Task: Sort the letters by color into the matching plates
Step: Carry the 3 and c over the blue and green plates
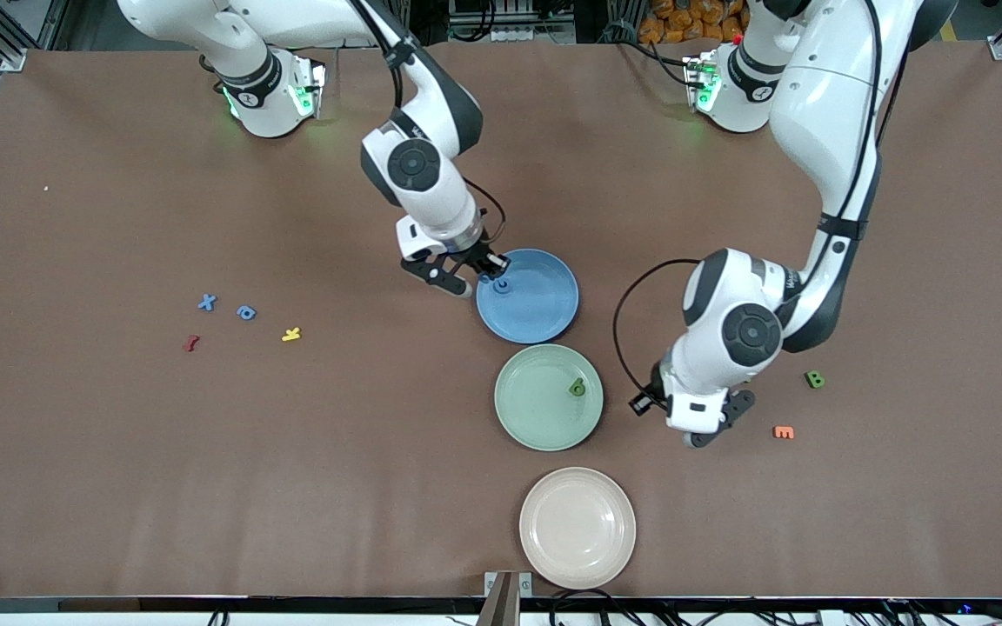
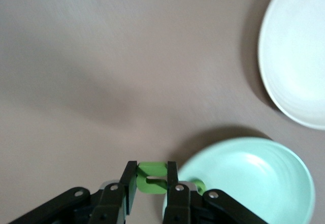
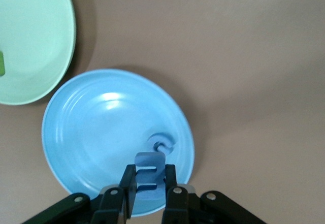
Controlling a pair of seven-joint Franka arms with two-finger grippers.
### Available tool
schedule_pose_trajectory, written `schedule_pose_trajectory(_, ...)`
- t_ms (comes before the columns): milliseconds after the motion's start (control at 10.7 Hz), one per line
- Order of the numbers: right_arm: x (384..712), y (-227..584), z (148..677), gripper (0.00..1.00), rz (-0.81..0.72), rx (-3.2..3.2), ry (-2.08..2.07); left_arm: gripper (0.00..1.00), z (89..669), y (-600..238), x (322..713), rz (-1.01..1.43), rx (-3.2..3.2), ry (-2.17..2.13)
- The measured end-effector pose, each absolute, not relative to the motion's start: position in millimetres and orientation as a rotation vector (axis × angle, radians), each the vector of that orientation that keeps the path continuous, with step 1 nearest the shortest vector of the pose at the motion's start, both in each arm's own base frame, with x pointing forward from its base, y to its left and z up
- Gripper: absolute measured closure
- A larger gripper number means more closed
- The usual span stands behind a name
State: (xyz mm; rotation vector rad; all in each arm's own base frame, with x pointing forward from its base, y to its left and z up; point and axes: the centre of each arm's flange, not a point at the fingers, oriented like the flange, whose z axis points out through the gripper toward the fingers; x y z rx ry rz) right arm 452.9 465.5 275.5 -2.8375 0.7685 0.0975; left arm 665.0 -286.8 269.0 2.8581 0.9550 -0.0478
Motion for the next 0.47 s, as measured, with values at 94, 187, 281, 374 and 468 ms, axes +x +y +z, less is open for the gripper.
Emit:
schedule_pose_trajectory(94, 449.5, 480.7, 274.5, 0.73, 0.1, -2.822, 0.795, 0.72, 272.1, -303.5, 657.5, -0.071, 2.838, 0.97)
schedule_pose_trajectory(187, 448.6, 497.2, 275.2, 0.73, 0.1, -2.798, 0.835, 0.72, 272.7, -320.5, 648.9, -0.097, 2.827, 0.967)
schedule_pose_trajectory(281, 450.7, 513.1, 275.8, 0.73, 0.096, -2.771, 0.876, 0.72, 272.6, -338.5, 639.1, -0.116, 2.825, 0.952)
schedule_pose_trajectory(374, 454.3, 524.1, 274.3, 0.73, 0.092, -2.752, 0.905, 0.72, 272.5, -351.5, 632.0, -0.122, 2.828, 0.941)
schedule_pose_trajectory(468, 458.0, 530.2, 271.2, 0.73, 0.087, -2.743, 0.922, 0.72, 272.6, -360.1, 627.5, -0.12, 2.83, 0.925)
